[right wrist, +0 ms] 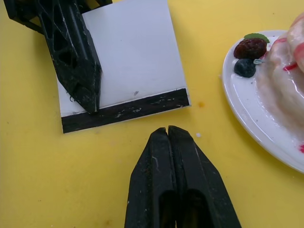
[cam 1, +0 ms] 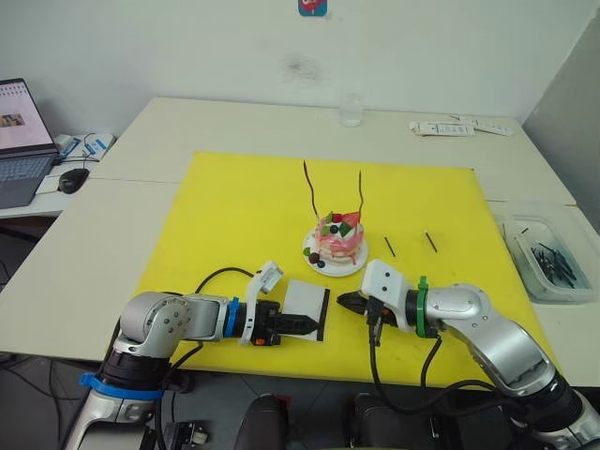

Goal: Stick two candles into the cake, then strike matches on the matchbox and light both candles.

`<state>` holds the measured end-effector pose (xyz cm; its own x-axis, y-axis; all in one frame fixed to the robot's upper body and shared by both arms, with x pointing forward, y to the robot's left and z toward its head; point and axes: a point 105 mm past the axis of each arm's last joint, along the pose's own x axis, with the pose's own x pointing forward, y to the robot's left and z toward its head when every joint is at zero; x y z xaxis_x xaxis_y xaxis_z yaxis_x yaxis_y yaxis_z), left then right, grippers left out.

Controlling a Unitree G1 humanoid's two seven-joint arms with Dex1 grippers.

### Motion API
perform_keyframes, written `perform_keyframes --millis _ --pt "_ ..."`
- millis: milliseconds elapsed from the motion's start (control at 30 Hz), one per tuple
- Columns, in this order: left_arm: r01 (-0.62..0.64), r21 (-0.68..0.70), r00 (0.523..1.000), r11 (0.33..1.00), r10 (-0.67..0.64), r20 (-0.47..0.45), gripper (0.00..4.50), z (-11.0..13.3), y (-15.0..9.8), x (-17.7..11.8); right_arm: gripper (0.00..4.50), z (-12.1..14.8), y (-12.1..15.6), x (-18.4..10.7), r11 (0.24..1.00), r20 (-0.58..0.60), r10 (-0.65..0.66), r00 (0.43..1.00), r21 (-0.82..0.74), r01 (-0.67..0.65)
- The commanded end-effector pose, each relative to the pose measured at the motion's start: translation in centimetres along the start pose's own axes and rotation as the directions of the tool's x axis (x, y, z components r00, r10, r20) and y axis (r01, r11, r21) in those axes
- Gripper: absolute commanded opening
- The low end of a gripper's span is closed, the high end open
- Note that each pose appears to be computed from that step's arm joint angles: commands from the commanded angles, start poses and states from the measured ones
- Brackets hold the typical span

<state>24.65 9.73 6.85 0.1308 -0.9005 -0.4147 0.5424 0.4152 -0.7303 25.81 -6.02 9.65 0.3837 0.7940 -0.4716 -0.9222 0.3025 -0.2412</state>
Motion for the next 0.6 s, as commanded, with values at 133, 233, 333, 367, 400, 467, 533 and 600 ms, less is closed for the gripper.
perform_keyframes --millis 133,233,333,367,400,467,533,600 --pt "-0.127 -0.048 0.991 0.991 0.126 -0.04 1.39 -1.3 2.3 -0.2 0.0 0.8 -0.1 -0.7 0.999 0.024 -0.015 1.0 -0.038 0.016" --pt "-0.122 -0.05 0.992 0.991 0.12 -0.036 2.18 -1.2 2.3 -0.2 0.0 0.7 -0.5 -1.2 0.999 0.018 -0.039 0.999 -0.03 0.039" --pt "-0.111 -0.054 0.993 0.992 0.109 -0.033 2.65 -1.2 2.2 -0.1 0.0 0.5 -0.7 -1.5 0.998 0.013 -0.054 0.998 -0.017 0.054" --pt "-0.112 -0.055 0.993 0.992 0.11 -0.034 2.65 -1.1 2.2 0.0 0.0 0.4 -0.7 -1.6 0.998 0.012 -0.057 0.998 -0.012 0.058" --pt "-0.113 -0.056 0.993 0.992 0.111 -0.034 2.65 -1.1 2.2 0.0 0.0 0.4 -0.7 -1.7 0.998 0.011 -0.06 0.998 -0.01 0.06" --pt "-0.114 -0.057 0.993 0.992 0.112 -0.033 2.65 -1.1 2.3 0.0 0.0 0.3 -0.7 -1.8 0.998 0.011 -0.061 0.998 -0.005 0.061" --pt "-0.115 -0.065 0.993 0.991 0.114 -0.026 2.65 -1.0 2.4 0.1 0.0 0.3 -0.7 -1.8 0.998 0.011 -0.061 0.998 -0.001 0.062" --pt "-0.113 -0.073 0.994 0.991 0.111 -0.021 2.65 -0.9 2.5 0.0 0.0 0.4 -0.7 -1.8 0.998 0.014 -0.063 0.998 0.001 0.063"
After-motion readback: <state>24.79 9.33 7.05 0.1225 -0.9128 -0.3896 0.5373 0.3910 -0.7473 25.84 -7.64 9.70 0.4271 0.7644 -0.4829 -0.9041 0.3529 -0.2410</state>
